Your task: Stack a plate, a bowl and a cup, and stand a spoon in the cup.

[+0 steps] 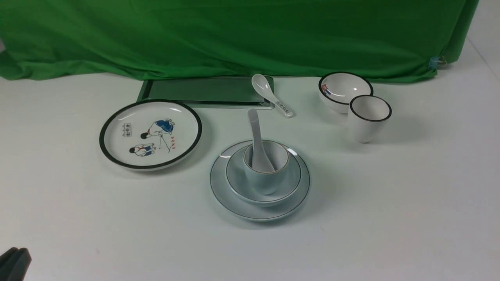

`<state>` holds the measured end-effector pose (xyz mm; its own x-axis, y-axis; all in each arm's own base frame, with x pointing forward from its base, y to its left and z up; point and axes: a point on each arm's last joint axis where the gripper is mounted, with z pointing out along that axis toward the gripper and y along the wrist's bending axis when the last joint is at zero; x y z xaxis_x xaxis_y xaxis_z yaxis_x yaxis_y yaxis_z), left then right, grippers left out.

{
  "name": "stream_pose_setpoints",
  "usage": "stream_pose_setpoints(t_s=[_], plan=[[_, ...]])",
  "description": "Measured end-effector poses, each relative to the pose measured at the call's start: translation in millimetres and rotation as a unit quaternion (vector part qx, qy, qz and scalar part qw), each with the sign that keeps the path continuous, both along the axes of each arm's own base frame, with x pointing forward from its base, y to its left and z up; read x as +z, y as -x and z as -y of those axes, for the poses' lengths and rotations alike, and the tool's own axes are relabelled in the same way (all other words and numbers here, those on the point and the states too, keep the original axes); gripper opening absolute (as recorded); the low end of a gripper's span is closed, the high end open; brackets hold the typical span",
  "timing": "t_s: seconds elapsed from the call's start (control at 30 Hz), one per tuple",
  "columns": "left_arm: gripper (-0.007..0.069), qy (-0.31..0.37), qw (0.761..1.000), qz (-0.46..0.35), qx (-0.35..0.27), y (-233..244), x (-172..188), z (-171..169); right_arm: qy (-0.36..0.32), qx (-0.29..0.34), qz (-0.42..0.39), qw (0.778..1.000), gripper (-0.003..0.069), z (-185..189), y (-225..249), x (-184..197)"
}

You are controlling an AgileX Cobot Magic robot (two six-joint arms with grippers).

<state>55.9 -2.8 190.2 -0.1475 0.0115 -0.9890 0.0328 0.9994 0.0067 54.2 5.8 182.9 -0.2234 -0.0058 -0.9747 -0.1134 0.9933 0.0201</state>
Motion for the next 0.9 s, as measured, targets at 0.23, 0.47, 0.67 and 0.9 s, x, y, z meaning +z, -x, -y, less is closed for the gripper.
stream_pose_setpoints(t_s=[0.23, 0.47, 0.67, 0.9], plan=[[-0.0008, 0.000, 1.000, 0.000, 0.000, 0.0, 0.0, 0.0, 0.000, 0.000, 0.000, 1.000, 0.0188, 0.0, 0.0, 0.0], [-0.0008, 0.000, 1.000, 0.000, 0.000, 0.0, 0.0, 0.0, 0.000, 0.000, 0.000, 1.000, 0.0198, 0.0, 0.0, 0.0], [-0.0008, 0.000, 1.000, 0.000, 0.000, 0.0, 0.0, 0.0, 0.000, 0.000, 0.000, 1.000, 0.0216, 0.0, 0.0, 0.0], [-0.0008, 0.000, 1.000, 0.000, 0.000, 0.0, 0.0, 0.0, 0.000, 0.000, 0.000, 1.000, 0.0232, 0.0, 0.0, 0.0]])
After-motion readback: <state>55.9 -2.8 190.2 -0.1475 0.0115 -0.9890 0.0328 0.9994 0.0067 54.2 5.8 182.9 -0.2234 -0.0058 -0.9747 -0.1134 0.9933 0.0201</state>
